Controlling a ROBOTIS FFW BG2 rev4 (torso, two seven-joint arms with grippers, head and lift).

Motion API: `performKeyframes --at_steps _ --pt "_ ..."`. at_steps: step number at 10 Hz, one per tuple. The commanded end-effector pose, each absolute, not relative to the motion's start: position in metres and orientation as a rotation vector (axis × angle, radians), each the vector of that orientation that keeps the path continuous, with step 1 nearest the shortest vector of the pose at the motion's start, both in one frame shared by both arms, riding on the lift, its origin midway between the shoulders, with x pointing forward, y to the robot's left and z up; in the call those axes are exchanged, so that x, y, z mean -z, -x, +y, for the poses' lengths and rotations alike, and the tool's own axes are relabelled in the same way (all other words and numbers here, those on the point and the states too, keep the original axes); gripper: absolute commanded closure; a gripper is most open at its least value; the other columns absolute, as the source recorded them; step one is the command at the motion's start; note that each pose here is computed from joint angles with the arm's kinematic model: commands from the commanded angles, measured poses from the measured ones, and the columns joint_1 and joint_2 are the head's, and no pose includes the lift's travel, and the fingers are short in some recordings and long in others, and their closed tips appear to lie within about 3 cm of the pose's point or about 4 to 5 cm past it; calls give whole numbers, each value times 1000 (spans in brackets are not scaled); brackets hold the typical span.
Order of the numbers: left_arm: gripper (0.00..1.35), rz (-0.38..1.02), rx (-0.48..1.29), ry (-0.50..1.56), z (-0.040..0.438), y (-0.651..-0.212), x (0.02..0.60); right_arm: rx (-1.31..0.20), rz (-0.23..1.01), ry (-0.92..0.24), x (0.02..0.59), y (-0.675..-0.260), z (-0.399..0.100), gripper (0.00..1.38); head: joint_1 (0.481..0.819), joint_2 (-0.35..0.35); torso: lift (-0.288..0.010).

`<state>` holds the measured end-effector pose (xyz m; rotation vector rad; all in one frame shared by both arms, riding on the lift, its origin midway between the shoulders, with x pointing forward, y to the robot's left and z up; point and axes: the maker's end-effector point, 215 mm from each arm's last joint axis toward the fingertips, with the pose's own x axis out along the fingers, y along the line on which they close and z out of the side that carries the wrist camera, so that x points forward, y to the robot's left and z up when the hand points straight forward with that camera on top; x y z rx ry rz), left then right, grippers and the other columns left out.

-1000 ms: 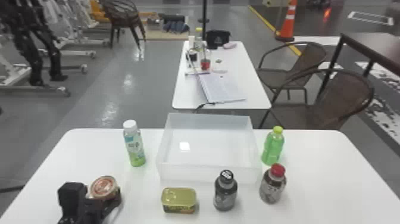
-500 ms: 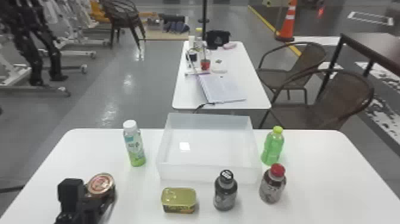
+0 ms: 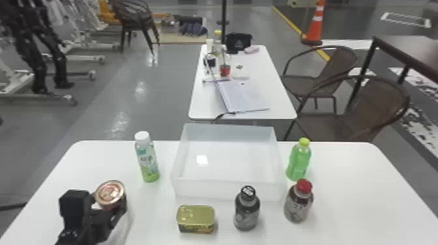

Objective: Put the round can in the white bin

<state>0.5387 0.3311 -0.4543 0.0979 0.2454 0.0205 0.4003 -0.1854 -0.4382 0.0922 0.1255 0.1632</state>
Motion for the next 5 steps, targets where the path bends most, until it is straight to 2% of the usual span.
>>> performKeyframes --at_steps 1,5 --pt "779 194 17 -115 306 -541 420 -163 128 -91 439 -399 -185 150 549 0 -100" --pt "779 84 218 -27 211 -576 353 -163 129 -93 440 -399 -185 150 549 0 -100"
